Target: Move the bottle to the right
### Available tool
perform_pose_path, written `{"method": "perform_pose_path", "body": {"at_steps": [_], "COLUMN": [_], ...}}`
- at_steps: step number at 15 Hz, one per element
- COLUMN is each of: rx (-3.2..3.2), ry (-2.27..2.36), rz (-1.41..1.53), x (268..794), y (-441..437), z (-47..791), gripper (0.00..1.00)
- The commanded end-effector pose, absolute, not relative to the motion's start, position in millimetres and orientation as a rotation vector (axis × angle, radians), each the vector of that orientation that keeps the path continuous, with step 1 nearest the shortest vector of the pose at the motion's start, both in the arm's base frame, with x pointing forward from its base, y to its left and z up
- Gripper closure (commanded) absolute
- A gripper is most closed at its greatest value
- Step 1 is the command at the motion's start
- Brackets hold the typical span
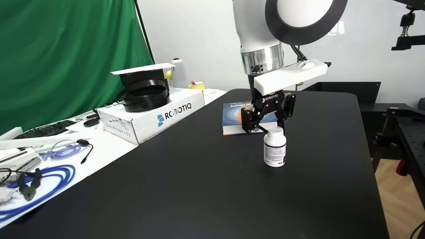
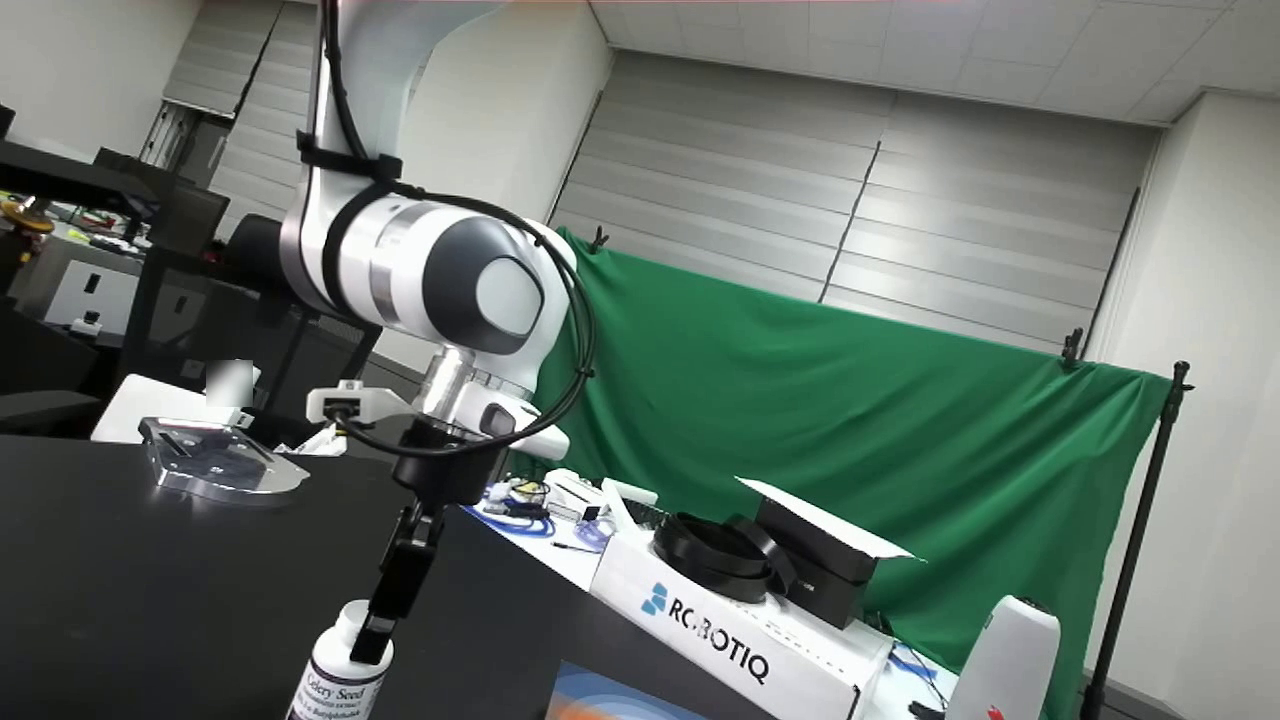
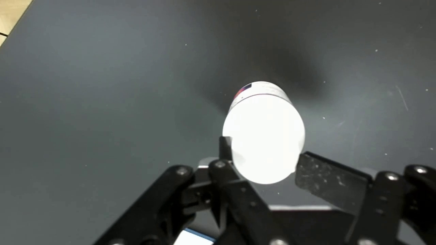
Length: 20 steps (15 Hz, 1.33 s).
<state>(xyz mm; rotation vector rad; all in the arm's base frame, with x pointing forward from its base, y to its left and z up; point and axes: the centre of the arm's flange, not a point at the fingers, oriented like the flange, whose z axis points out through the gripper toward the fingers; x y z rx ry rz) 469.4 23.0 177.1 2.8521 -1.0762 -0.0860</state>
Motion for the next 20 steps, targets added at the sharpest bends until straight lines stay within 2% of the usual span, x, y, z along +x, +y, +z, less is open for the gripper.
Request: {"method": "perform_pose_path", "body": {"at_steps": [1,13,20], "rx": [2.838,2.898,2.895], "ry": [-1.12,-1.087,-1.053], "rz": [-0.085,0.007,0.024], "x": [466,480,498], "y": [22,22,-9], "z": [173,226,253], "gripper": [0.77,0.77,0.77]}}
